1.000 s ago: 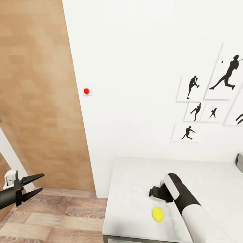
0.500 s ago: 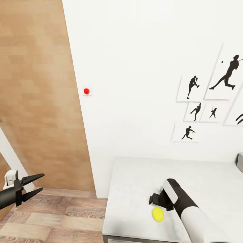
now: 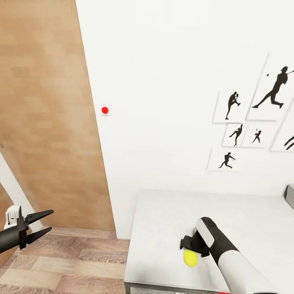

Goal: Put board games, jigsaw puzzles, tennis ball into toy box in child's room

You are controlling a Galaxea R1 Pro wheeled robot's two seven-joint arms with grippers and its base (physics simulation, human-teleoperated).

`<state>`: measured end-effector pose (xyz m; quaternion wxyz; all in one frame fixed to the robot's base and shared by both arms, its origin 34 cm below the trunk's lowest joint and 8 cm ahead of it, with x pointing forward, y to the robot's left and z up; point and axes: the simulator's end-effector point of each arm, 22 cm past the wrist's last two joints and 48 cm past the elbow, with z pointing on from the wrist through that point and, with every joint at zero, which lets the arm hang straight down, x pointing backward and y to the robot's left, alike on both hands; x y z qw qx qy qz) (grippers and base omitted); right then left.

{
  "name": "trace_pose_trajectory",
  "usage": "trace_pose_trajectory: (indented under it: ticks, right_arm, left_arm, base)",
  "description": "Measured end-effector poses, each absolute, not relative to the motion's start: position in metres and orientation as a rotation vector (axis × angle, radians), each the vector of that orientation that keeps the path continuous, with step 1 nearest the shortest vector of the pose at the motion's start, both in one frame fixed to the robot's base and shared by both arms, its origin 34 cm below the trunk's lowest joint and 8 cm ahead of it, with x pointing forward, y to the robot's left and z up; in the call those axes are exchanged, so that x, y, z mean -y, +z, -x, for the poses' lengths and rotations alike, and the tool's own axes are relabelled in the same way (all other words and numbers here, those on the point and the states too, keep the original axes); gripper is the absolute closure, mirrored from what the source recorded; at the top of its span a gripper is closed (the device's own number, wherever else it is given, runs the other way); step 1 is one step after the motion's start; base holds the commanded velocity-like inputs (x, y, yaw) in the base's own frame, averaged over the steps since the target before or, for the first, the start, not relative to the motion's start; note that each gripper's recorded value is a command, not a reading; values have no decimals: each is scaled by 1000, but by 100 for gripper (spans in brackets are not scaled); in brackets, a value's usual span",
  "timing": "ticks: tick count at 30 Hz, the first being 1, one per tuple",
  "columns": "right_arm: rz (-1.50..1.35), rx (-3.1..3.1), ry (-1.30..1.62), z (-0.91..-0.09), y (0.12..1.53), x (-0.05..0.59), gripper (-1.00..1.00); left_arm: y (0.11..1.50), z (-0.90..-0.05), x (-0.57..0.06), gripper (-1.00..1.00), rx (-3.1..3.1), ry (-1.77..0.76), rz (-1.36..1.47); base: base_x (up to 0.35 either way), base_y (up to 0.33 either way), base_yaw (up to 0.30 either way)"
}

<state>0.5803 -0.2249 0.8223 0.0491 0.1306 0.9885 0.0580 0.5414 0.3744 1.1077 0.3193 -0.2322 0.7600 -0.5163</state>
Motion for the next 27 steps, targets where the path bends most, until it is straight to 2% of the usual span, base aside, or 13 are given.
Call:
trace_pose_trajectory:
  ticks: [27]
  right_arm:
    - [-376, -3016, 165, -580, 822, 224, -100]
  left_arm:
    - [1108, -541, -374, -100, -1999, -1357, 610]
  base:
    - [-29, 0, 0]
